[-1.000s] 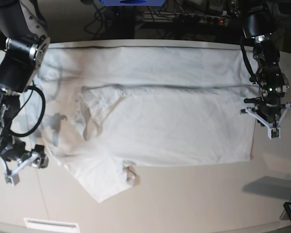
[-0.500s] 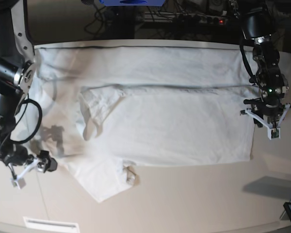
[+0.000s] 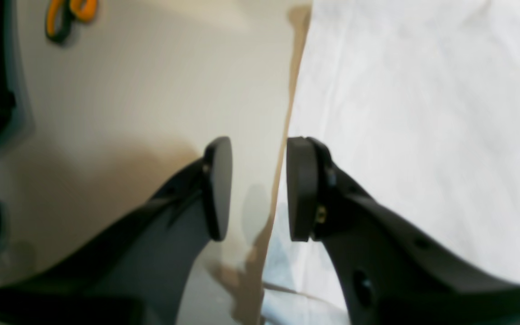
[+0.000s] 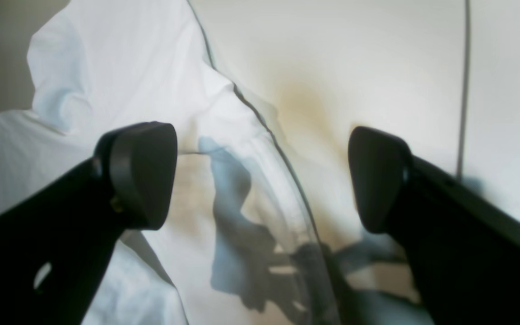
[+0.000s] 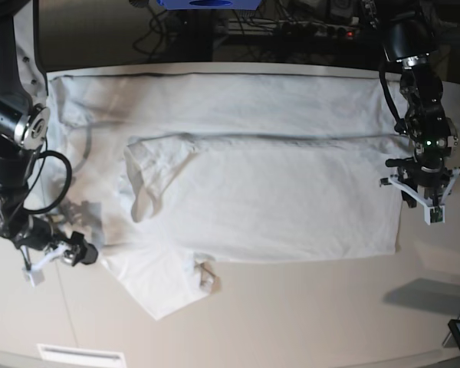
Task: Fold the T-shirt properly
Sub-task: 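Lower the right gripper onto the shirt side edge near the hem and grasp, then move the left gripper along the opposite side edge and grasp it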
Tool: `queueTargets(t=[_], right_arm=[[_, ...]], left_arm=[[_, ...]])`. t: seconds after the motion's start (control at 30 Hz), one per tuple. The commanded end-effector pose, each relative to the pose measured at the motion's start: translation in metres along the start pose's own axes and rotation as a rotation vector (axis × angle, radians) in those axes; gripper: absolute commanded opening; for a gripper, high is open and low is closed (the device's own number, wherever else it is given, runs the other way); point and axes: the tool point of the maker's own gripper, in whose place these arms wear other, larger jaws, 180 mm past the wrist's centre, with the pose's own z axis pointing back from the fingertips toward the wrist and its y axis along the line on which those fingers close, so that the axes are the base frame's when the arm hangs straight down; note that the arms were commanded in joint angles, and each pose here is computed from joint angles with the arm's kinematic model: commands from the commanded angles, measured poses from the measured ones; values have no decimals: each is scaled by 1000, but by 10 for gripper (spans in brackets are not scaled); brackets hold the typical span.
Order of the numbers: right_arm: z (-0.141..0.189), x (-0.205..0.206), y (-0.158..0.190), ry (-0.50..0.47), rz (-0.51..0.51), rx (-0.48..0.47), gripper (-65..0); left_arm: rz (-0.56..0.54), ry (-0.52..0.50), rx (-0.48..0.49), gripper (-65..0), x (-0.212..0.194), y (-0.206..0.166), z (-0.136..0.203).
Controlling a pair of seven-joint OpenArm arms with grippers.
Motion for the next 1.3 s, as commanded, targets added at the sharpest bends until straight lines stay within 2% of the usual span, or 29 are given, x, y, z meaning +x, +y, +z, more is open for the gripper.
queueTargets(t=[0.0, 0.17, 0.27, 0.37, 0.5, 0.7, 0.87, 1.17, 1.2, 1.27], right_arm=[[5, 14, 0, -10, 16, -6, -81], [-2, -6, 2, 24, 5, 0, -89], [-3, -20, 1, 65, 0, -2, -147], [-10, -25, 10, 75, 0, 18, -174], [-12, -34, 10, 94, -6, 20, -174], [-12, -35, 11, 99, -6, 22, -176], [-10, -34, 8, 96, -7, 15, -192], [-12, -34, 10, 96, -6, 19, -525], [-12, -34, 10, 96, -6, 19, -559], [-12, -34, 10, 96, -6, 19, -596]], left_arm=[[-5, -62, 23, -445, 21, 9, 3], [-1, -43, 27, -445, 16, 12, -1], [2, -24, 26, -442, 10, 13, -4], [8, -13, 28, -442, 7, 14, -7], [28, 4, 30, -442, 6, 16, -15], [126, 23, 91, -442, 1, 46, -22], [145, 28, 98, -440, 3, 52, -27], [213, 70, 75, -432, 7, 46, -51], [220, 74, 72, -411, 8, 45, -53], [233, 86, 67, -326, 7, 44, -58]])
